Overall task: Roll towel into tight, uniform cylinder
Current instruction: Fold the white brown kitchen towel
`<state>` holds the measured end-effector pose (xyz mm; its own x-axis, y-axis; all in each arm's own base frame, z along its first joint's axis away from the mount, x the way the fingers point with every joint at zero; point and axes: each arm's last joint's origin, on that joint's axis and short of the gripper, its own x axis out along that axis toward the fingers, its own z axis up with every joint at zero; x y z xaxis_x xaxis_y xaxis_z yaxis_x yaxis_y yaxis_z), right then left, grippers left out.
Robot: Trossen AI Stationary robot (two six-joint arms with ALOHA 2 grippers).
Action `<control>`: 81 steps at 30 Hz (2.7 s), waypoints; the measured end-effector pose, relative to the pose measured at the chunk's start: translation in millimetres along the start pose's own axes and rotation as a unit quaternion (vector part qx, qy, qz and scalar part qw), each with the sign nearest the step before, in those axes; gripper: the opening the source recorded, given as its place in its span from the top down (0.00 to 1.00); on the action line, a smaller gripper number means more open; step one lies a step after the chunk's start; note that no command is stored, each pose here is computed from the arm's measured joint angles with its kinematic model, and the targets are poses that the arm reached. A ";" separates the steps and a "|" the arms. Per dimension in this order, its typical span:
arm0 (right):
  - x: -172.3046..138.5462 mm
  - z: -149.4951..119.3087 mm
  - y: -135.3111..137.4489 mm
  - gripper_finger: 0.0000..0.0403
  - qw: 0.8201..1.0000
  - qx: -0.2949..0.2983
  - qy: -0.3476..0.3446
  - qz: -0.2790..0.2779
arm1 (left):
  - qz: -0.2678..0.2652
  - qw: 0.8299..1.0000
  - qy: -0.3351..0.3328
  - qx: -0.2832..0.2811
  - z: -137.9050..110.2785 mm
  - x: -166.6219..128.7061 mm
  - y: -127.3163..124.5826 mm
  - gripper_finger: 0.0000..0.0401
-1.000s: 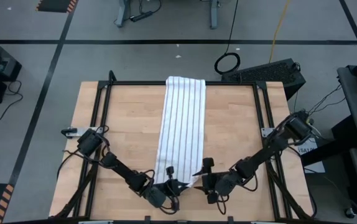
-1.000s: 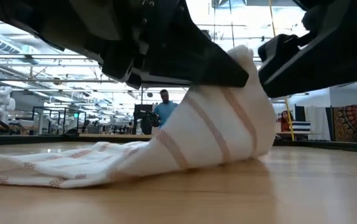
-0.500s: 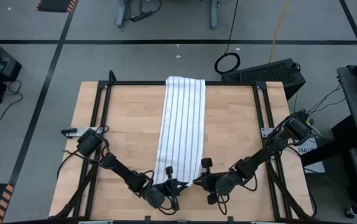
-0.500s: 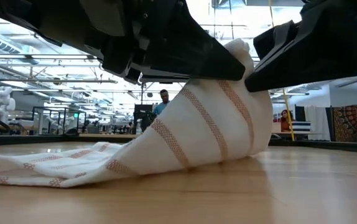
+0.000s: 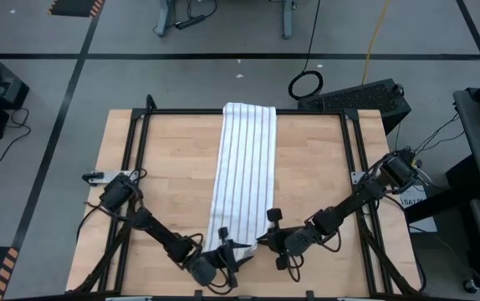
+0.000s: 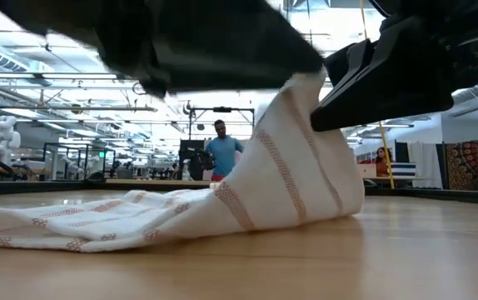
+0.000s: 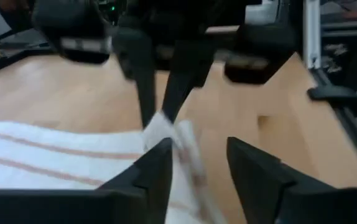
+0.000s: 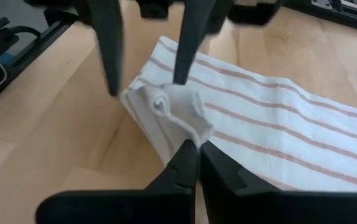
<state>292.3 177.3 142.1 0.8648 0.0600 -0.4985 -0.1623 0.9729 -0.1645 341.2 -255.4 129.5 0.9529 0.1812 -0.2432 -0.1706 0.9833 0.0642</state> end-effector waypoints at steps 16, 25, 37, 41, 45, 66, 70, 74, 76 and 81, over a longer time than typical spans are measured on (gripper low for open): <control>4.0 6.7 -8.8 1.00 0.999 -0.044 -0.027 0.000 | 0.074 0.995 0.023 0.054 9.4 -53.0 -10.9 0.55; 8.8 13.5 -20.3 1.00 0.997 -0.056 -0.056 0.020 | 0.107 0.987 0.112 0.032 -7.1 -90.8 4.8 0.54; 18.5 33.3 -37.4 1.00 0.994 -0.052 -0.064 0.068 | 0.095 0.982 0.166 0.000 -40.1 -131.1 8.2 0.54; 22.1 45.8 -44.1 1.00 0.993 -0.069 -0.059 0.080 | 0.096 0.986 0.134 0.007 -40.0 -138.4 4.7 0.54; 28.7 54.3 -49.2 1.00 0.992 -0.079 -0.054 0.084 | 0.099 0.986 0.134 0.018 -40.9 -140.2 6.0 0.54; 60.3 59.7 -45.0 1.00 0.989 -0.080 -0.029 0.121 | 0.033 0.981 0.187 -0.047 -77.7 -157.5 10.0 0.54; 60.5 58.8 -44.7 1.00 0.990 -0.065 -0.024 0.124 | 0.050 0.978 0.203 -0.018 -81.7 -151.4 16.1 0.55; 60.8 59.6 -45.7 1.00 0.991 -0.026 0.004 0.134 | 0.069 0.975 0.211 0.008 -83.2 -150.1 22.7 0.58; 60.7 64.5 -46.8 1.00 0.991 -0.019 0.023 0.134 | 0.074 0.977 0.201 0.014 -82.5 -150.6 23.5 0.61; 58.9 84.9 -49.7 1.00 0.990 -0.033 0.040 0.135 | 0.064 0.979 0.196 0.001 -74.3 -162.5 22.6 0.67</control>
<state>391.6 151.4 193.1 0.7462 0.2948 -0.5969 -0.4151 0.9070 -0.0711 163.9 -261.2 98.6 0.7545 0.2969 -0.5853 -0.2814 0.9520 0.1202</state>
